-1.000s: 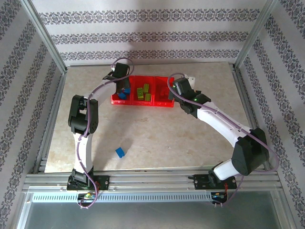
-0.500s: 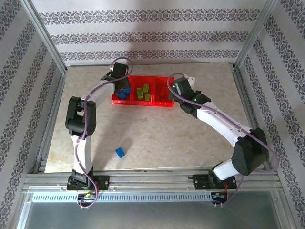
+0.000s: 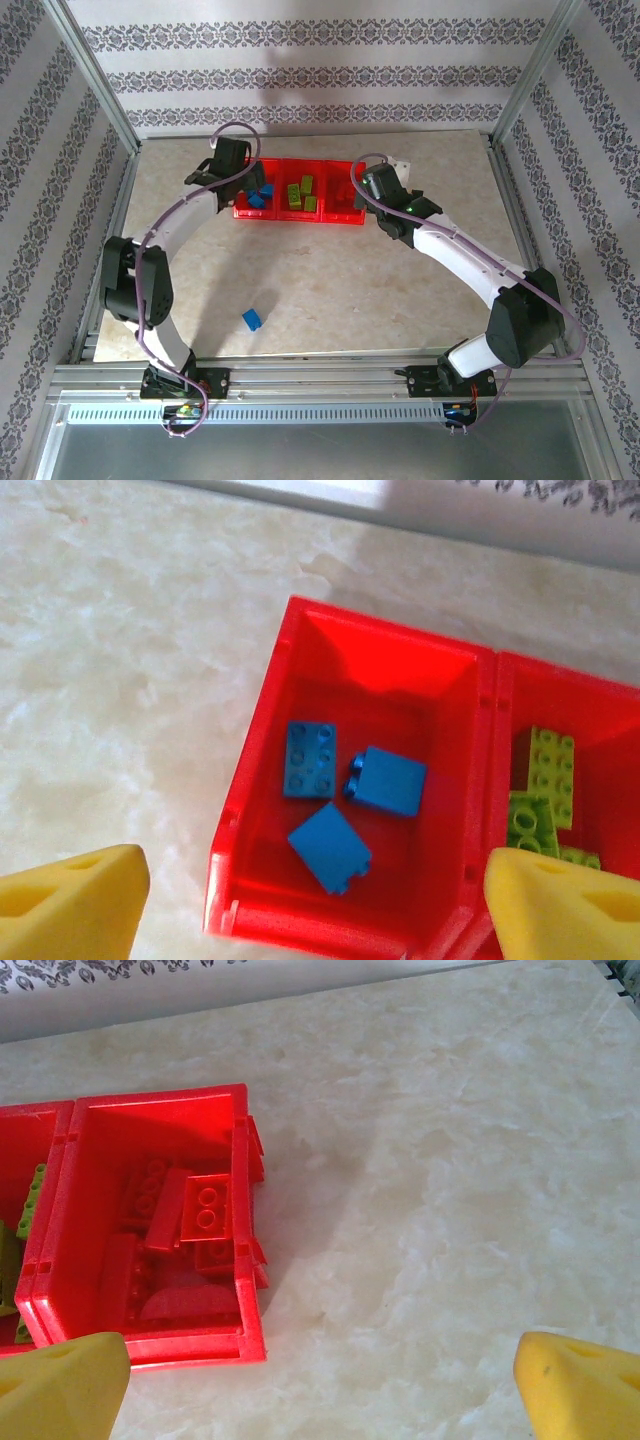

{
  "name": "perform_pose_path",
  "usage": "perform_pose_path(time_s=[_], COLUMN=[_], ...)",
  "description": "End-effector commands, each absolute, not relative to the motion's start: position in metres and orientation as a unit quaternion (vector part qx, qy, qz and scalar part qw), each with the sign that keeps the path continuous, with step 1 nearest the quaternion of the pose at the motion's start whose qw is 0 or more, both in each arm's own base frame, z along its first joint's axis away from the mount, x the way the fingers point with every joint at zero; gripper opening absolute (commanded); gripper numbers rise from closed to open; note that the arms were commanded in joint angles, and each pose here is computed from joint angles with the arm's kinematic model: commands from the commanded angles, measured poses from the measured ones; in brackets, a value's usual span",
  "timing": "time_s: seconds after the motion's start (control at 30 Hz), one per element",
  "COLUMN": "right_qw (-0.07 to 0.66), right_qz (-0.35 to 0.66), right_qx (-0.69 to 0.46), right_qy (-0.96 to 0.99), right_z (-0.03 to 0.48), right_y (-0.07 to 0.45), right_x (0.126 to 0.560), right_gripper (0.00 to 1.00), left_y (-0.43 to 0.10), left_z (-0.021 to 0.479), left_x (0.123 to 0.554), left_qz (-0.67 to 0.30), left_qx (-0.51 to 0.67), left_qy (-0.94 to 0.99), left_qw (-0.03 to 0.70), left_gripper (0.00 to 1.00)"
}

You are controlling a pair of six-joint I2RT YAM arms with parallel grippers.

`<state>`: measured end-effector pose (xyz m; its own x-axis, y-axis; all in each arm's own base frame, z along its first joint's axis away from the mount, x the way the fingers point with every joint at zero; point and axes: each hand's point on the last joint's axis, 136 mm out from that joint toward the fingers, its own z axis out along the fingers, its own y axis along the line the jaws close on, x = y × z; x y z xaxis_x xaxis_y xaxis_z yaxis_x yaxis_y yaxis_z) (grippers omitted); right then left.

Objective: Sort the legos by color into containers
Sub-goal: Place the lego in the container, then pick up the lego from the middle-left of the table.

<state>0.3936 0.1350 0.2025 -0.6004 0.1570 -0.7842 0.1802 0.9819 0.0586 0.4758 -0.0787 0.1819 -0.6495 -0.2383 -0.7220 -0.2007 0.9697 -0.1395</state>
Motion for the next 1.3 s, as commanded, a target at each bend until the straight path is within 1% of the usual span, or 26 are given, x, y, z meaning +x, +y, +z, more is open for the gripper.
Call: perform_pose_path(time_s=[0.0,0.2,0.43,0.6,0.87,1.1,1.2,1.27], right_qw=[0.446,0.447,0.446,0.444,0.436,0.430,0.425,0.423], right_qz=[-0.019,-0.020,-0.020,-0.021,-0.017,-0.017,-0.017,-0.016], right_qx=[0.109,0.111,0.111,0.114,0.117,0.120,0.120,0.119], right_qy=[0.888,0.887,0.888,0.889,0.892,0.895,0.897,0.898], right_z=[0.206,0.207,0.205,0.202,0.194,0.187,0.183,0.182], right_y=[0.130,0.128,0.127,0.125,0.125,0.125,0.126,0.127], right_x=[0.390,0.389,0.389,0.389,0.391,0.391,0.392,0.393], right_gripper=[0.98,0.98,0.98,0.98,0.98,0.98,0.98,0.98], left_y=[-0.078,-0.080,-0.085,-0.087,-0.086,-0.079,-0.091,-0.101], left_z=[0.188,0.175,0.142,0.133,0.112,0.091,0.075,0.069], left_x=[0.455,0.407,0.341,0.297,0.224,0.179,0.165,0.160], left_qz=[-0.034,-0.044,-0.048,-0.047,-0.046,-0.046,-0.065,-0.073], left_qx=[-0.122,-0.123,-0.118,-0.122,-0.166,-0.202,-0.203,-0.188], left_qy=[0.909,0.923,0.951,0.960,0.966,0.967,0.970,0.974], left_qw=[0.396,0.362,0.282,0.249,0.193,0.147,0.116,0.108], left_gripper=[0.99,1.00,1.00,1.00,1.00,1.00,1.00,1.00])
